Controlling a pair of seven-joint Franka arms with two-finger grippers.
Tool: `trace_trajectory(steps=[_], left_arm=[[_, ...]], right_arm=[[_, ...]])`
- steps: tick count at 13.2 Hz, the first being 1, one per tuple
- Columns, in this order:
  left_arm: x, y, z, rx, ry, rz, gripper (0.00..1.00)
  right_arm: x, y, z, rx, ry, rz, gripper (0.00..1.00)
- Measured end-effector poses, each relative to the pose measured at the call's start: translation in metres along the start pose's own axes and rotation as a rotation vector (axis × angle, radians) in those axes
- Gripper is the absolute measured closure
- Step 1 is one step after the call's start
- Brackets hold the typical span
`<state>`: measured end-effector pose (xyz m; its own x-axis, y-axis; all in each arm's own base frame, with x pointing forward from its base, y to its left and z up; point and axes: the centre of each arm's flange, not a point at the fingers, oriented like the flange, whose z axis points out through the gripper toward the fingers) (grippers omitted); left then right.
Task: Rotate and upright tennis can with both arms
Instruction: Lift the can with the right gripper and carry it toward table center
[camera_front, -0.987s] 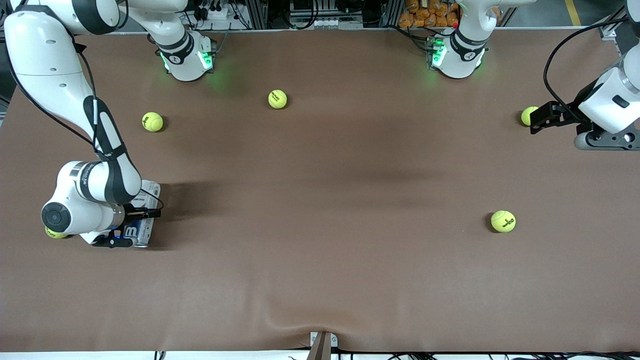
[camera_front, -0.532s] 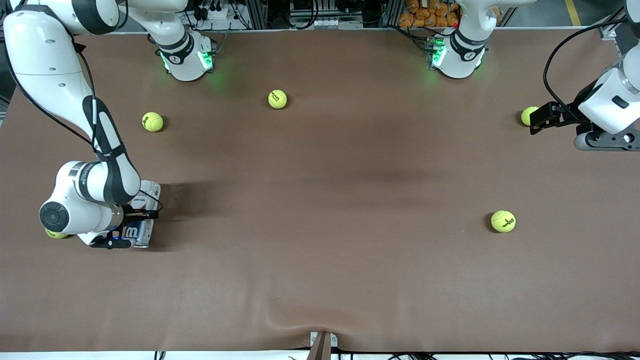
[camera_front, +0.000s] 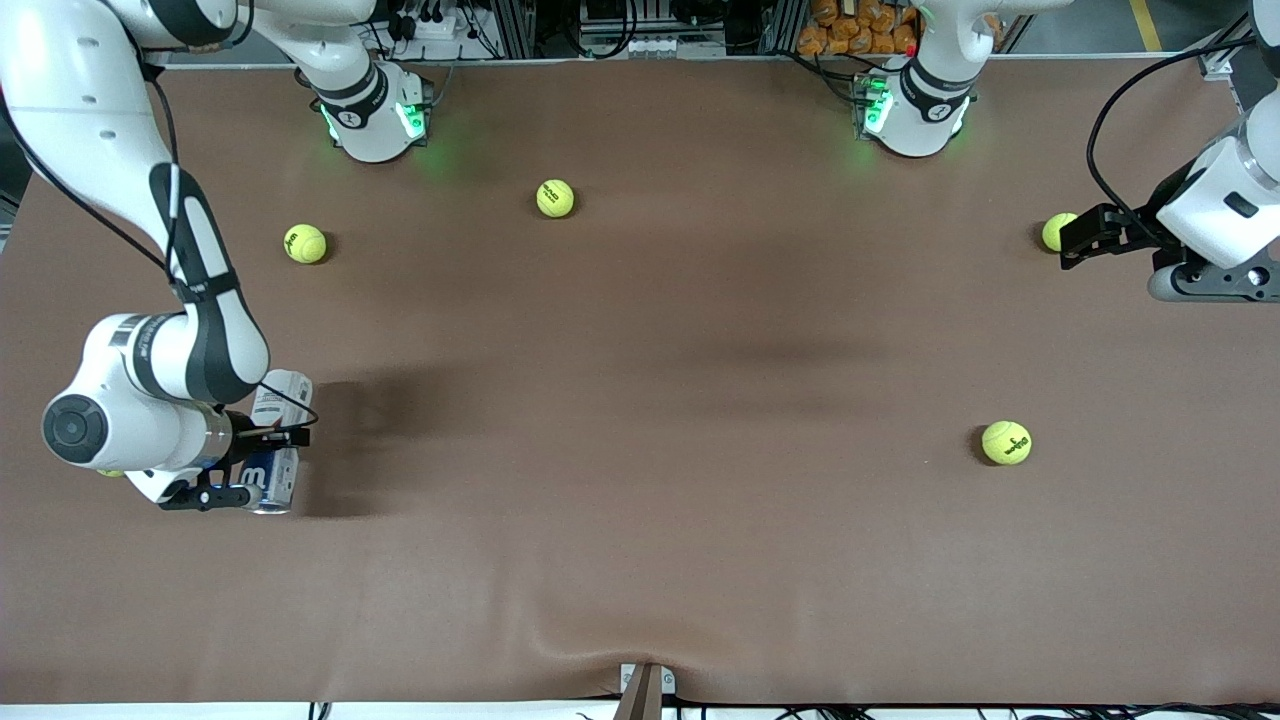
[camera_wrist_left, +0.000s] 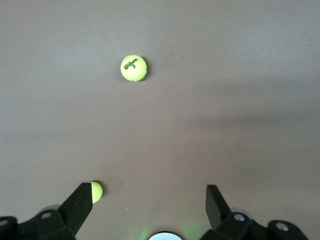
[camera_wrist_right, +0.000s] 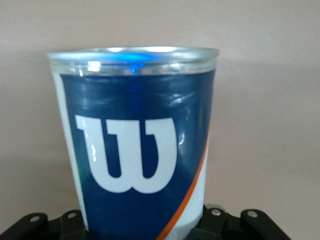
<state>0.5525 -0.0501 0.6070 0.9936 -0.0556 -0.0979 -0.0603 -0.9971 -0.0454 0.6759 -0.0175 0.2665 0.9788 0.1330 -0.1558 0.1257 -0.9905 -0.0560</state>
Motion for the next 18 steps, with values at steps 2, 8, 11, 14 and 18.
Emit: trace_trajectory(steps=[2,8,11,14,18], left_arm=[[0.000,-0.001,0.000,0.000,0.000,-0.001,0.00],[0.000,-0.003,0.001,0.000,-0.003,-0.006,0.00],[0.000,-0.006,0.002,-0.001,-0.004,-0.012,0.00],[0.000,-0.022,0.005,-0.003,-0.011,-0.039,0.00],[0.000,-0.024,0.012,-0.004,-0.026,-0.042,0.00]], right_arm=[[0.010,-0.051,-0.020,0.012,0.034,-0.185,0.41],[0.018,-0.254,-0.017,-0.025,0.183,-0.639,0.33],[0.002,-0.358,-0.002,-0.056,0.274,-0.803,0.33],[-0.016,-0.431,0.012,-0.189,0.369,-1.014,0.33],[-0.036,-0.482,0.046,-0.345,0.405,-1.242,0.32]])
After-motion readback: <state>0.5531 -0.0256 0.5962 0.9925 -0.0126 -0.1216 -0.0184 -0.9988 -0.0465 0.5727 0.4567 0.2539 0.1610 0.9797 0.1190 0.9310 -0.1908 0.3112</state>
